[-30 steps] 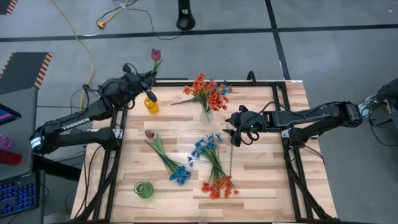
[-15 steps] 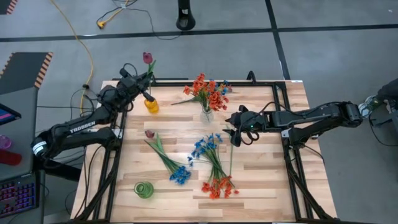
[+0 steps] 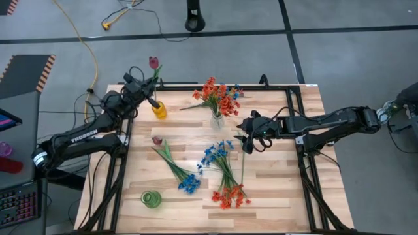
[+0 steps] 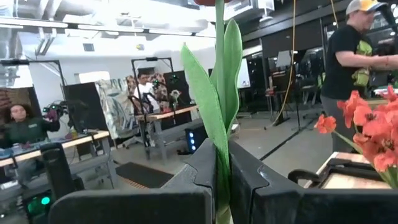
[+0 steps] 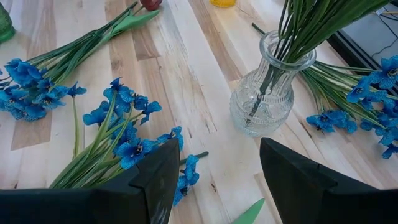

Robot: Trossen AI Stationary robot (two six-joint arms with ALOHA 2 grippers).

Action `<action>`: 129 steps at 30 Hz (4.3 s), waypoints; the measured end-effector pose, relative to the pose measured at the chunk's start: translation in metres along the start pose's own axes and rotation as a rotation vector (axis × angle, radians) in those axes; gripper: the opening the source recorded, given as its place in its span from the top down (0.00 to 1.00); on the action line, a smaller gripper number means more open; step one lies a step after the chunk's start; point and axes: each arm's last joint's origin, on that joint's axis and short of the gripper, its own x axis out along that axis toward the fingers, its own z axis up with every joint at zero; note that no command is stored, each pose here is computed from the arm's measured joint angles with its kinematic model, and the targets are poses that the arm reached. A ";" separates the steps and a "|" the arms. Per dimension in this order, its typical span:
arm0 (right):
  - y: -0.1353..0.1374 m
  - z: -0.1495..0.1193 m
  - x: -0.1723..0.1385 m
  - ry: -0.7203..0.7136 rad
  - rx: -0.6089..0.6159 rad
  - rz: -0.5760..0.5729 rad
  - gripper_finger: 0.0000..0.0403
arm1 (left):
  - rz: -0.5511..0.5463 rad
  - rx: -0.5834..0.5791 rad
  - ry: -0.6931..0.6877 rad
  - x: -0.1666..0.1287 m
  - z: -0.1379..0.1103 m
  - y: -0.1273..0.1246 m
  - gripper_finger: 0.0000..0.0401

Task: Sort flowers into vase by color
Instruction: Put the bottom left red flower into the yellow vase, then put the top blue flowers into the green vase

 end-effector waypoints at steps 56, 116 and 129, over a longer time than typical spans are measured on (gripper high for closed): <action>0.000 0.001 0.000 -0.007 0.002 0.001 0.38 | 0.200 0.107 0.306 -0.038 -0.030 0.004 0.39; 0.000 0.001 0.000 -0.006 0.002 0.000 0.38 | -0.378 0.274 0.700 0.084 -0.093 -0.139 0.39; 0.000 0.001 0.000 -0.006 0.002 0.000 0.38 | -0.372 0.518 0.792 0.084 -0.128 -0.147 0.39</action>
